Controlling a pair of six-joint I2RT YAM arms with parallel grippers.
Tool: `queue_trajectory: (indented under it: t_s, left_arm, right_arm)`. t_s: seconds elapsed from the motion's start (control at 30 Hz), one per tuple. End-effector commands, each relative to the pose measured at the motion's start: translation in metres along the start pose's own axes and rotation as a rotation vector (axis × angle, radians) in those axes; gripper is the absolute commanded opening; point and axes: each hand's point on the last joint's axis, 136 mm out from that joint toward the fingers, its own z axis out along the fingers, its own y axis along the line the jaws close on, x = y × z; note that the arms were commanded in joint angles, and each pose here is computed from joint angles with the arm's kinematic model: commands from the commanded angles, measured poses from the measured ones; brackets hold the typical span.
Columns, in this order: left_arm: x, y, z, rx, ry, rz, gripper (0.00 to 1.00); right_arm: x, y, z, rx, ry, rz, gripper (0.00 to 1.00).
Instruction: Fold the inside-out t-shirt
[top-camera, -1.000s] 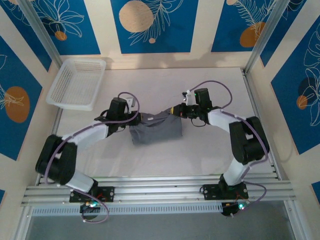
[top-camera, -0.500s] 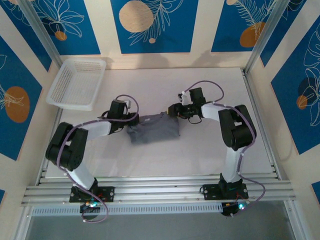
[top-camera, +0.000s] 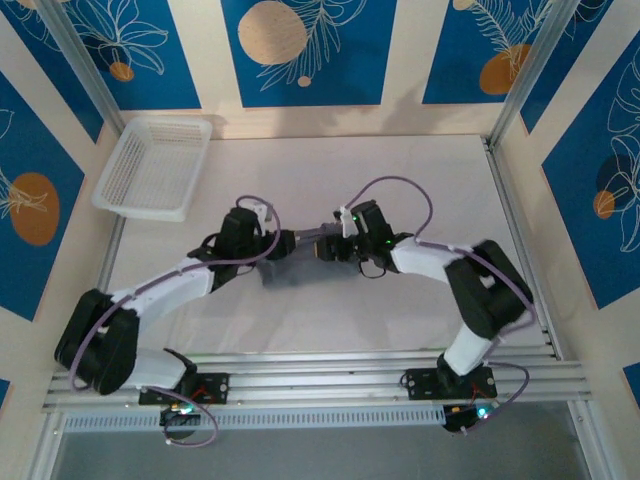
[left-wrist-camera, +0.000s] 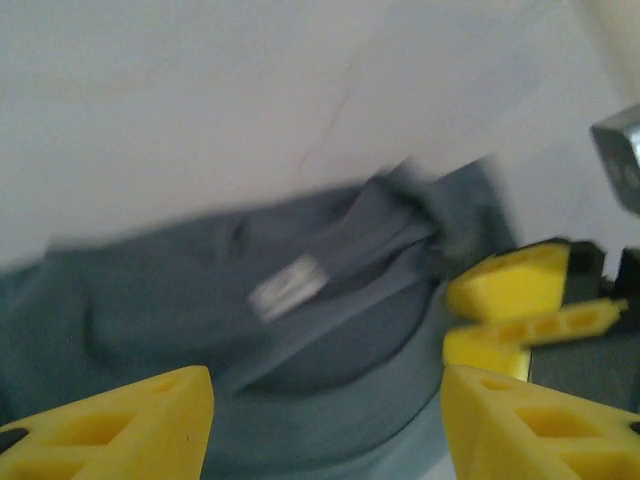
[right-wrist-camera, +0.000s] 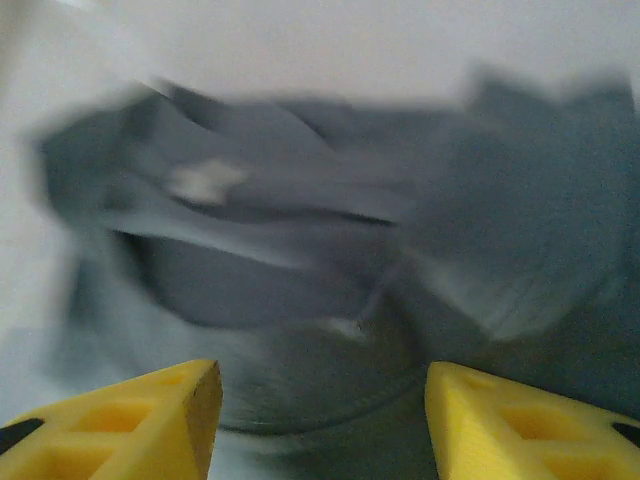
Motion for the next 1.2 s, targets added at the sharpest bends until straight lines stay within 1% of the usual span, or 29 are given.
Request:
queue_trajectory:
  t_s: [0.0, 0.07, 0.1, 0.17, 0.2, 0.23, 0.3, 0.37, 0.4, 0.47, 0.53, 0.6, 0.67, 0.73, 0.83, 0.9, 0.97, 1.03, 1.1, 1.17]
  left_arm:
    - [0.018, 0.025, 0.003, -0.095, 0.04, -0.072, 0.61]
    - [0.019, 0.029, -0.005, -0.117, 0.03, -0.085, 0.61]
    - [0.021, 0.036, -0.009, -0.151, 0.027, -0.099, 0.61]
    - [0.03, 0.061, -0.018, -0.287, 0.043, -0.128, 0.61]
    - [0.034, 0.068, -0.02, -0.323, 0.055, -0.126, 0.61]
    - [0.038, 0.072, -0.019, -0.333, 0.074, -0.121, 0.61]
    - [0.039, 0.058, -0.008, -0.238, 0.102, -0.113, 0.61]
    - [0.037, 0.028, 0.009, -0.068, 0.127, -0.113, 0.62]
    - [0.036, 0.016, 0.016, -0.01, 0.141, -0.117, 0.62]
    - [0.033, -0.012, 0.036, 0.087, 0.166, -0.106, 0.57]
    - [0.03, -0.045, 0.059, 0.152, 0.185, -0.072, 0.52]
    - [0.029, -0.08, 0.087, 0.184, 0.189, -0.043, 0.51]
    - [0.034, -0.115, 0.126, 0.207, 0.194, -0.038, 0.51]
    - [0.039, -0.148, 0.165, 0.243, 0.203, -0.058, 0.52]
    - [0.042, -0.205, 0.212, 0.305, 0.186, -0.054, 0.54]
    - [0.039, -0.235, 0.228, 0.315, 0.171, -0.01, 0.56]
    - [0.028, -0.253, 0.228, 0.338, 0.132, 0.01, 0.59]
    - [0.01, -0.26, 0.215, 0.356, 0.084, 0.023, 0.67]
    - [-0.01, -0.256, 0.192, 0.356, 0.04, 0.051, 0.74]
    - [-0.032, -0.241, 0.158, 0.336, -0.022, 0.078, 0.79]
  right_arm:
    - [-0.003, -0.002, 0.001, 0.011, 0.014, 0.046, 0.56]
    - [-0.013, 0.006, -0.015, 0.006, -0.021, 0.035, 0.56]
    - [-0.018, 0.009, -0.024, 0.001, -0.042, 0.04, 0.57]
    - [-0.025, 0.015, -0.046, -0.017, -0.082, 0.068, 0.59]
    - [-0.025, 0.016, -0.055, -0.021, -0.098, 0.085, 0.6]
    - [-0.025, 0.017, -0.066, -0.022, -0.122, 0.102, 0.6]
    - [-0.023, 0.014, -0.083, -0.006, -0.169, 0.145, 0.61]
    - [-0.02, 0.004, -0.101, 0.018, -0.219, 0.228, 0.61]
    - [-0.018, -0.001, -0.107, 0.027, -0.235, 0.271, 0.61]
    - [-0.013, -0.016, -0.122, 0.037, -0.254, 0.402, 0.61]
    - [-0.007, -0.033, -0.135, 0.05, -0.265, 0.534, 0.61]
    - [0.0, -0.053, -0.15, 0.1, -0.295, 0.65, 0.6]
    - [0.008, -0.075, -0.168, 0.19, -0.346, 0.761, 0.59]
    - [0.016, -0.09, -0.185, 0.26, -0.389, 0.834, 0.59]
    - [0.023, -0.1, -0.208, 0.284, -0.428, 0.907, 0.59]
    - [0.026, -0.106, -0.221, 0.278, -0.454, 0.956, 0.59]
    - [0.028, -0.112, -0.228, 0.251, -0.462, 1.005, 0.59]
    - [0.029, -0.119, -0.23, 0.223, -0.451, 1.048, 0.61]
    - [0.028, -0.128, -0.228, 0.191, -0.433, 1.084, 0.62]
    - [0.024, -0.143, -0.221, 0.183, -0.412, 1.094, 0.62]
